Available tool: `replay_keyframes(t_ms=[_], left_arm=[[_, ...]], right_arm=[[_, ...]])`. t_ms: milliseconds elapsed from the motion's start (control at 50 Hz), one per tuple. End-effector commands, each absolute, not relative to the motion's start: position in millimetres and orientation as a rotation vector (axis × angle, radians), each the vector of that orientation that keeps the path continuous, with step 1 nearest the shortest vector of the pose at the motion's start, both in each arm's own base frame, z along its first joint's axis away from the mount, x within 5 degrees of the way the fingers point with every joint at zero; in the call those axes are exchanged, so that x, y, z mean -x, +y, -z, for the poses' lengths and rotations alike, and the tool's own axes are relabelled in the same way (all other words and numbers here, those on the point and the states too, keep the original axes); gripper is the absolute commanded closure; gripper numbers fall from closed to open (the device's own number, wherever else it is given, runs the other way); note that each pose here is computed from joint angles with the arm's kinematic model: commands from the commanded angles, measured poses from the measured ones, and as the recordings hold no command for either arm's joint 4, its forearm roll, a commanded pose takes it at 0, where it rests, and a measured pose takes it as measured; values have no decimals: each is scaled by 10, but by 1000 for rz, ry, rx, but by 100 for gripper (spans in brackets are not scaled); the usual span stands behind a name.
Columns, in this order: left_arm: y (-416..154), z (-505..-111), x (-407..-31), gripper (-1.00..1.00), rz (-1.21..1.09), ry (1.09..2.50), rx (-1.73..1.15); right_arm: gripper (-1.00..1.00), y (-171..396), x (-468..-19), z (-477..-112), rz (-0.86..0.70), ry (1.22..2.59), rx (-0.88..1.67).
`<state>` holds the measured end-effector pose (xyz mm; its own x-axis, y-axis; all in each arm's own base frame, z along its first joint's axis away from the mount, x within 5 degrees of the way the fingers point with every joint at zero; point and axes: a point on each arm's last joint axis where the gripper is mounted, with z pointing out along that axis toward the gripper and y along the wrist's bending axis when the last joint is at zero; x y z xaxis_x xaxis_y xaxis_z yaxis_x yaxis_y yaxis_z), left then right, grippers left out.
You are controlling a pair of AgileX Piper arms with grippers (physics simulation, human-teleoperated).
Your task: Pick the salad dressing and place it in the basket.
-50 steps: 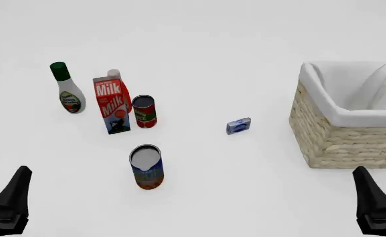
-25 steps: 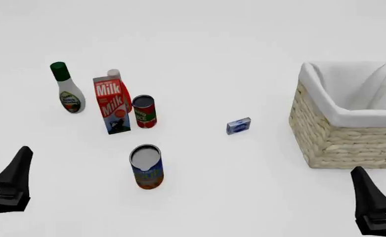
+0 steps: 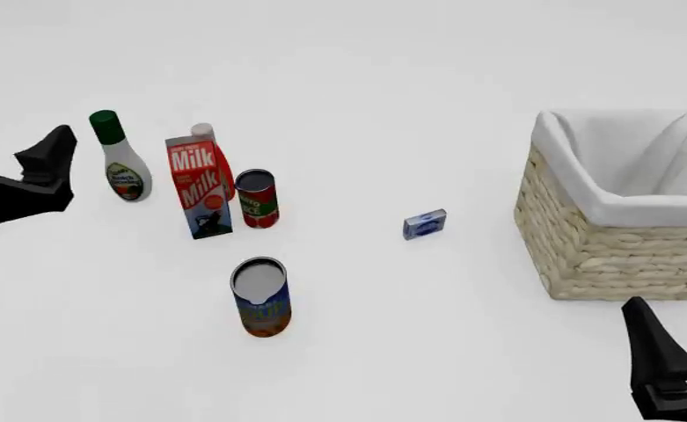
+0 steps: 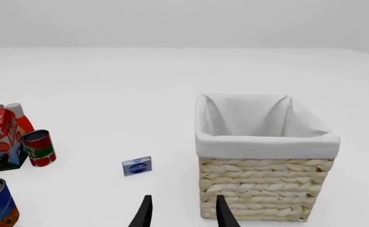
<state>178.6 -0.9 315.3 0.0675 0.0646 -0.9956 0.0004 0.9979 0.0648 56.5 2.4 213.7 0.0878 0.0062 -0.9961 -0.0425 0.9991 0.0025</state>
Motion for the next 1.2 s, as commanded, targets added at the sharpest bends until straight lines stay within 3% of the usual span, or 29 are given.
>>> replay_keyframes(t_ms=[20,620,1200], left_arm=[[34,-3389,-2268,-100,-67,1517,-40],[364,-3569,-3471,-100,-183,1598,-21],[483,-3337,-4214,-100,-151,1698,22]], right_arm=[[-100,27,-561,-2140,-43,1479,32],[-100,29,-561,-2135,-50,1481,30],[-100,39,-562,-2136,-61,1482,46]])
